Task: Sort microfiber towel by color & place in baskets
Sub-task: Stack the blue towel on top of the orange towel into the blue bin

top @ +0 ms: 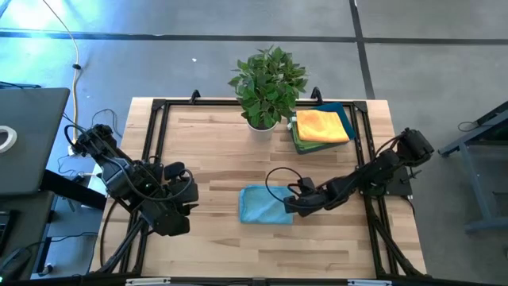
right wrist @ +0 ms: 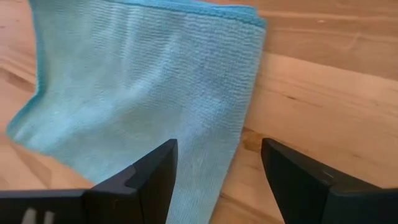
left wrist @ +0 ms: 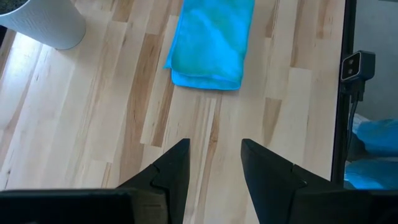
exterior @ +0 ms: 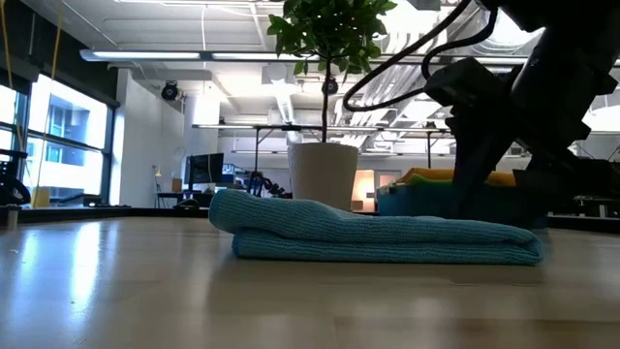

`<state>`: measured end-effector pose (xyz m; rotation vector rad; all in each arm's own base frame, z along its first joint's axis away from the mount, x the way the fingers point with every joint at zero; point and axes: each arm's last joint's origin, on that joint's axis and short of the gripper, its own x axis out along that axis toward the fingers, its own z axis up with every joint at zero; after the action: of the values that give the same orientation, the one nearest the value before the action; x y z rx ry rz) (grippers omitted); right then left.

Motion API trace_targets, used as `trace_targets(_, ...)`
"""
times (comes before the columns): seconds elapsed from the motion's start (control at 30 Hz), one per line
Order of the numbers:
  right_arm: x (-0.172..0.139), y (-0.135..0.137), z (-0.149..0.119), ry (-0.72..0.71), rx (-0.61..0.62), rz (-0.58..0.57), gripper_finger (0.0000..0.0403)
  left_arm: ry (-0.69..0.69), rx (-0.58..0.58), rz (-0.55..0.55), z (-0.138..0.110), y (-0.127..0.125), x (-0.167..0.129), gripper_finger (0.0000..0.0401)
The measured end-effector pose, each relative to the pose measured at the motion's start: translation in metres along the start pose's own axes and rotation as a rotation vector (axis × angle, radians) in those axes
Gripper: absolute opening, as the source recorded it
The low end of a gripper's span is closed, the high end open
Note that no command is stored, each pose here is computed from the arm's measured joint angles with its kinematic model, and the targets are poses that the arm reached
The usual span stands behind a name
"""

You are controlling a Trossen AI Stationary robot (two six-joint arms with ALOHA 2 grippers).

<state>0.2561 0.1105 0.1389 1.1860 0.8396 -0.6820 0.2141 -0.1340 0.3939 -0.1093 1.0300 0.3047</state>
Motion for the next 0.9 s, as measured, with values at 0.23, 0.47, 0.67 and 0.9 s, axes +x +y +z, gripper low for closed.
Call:
trace_targets(0.23,0.015,0.000,-0.003,-0.012,0.007,0.007,0.0226,0.000,-0.004,0.000,0.000,0.000,0.000,0.0133)
trace_targets(0.47,0.017,0.003,-0.004,-0.016,0.016,0.048,0.0226,-0.001,-0.008,0.001,0.000,0.000,0.000,0.0133)
trace_targets(0.67,0.026,0.003,-0.006,-0.016,0.014,0.053,0.0200,-0.001,-0.008,0.001,0.000,0.000,0.000,0.0133)
trace_targets(0.9,0.031,0.003,-0.008,-0.012,0.021,0.054,0.0142,-0.001,-0.008,0.001,0.000,0.000,0.000,0.0133)
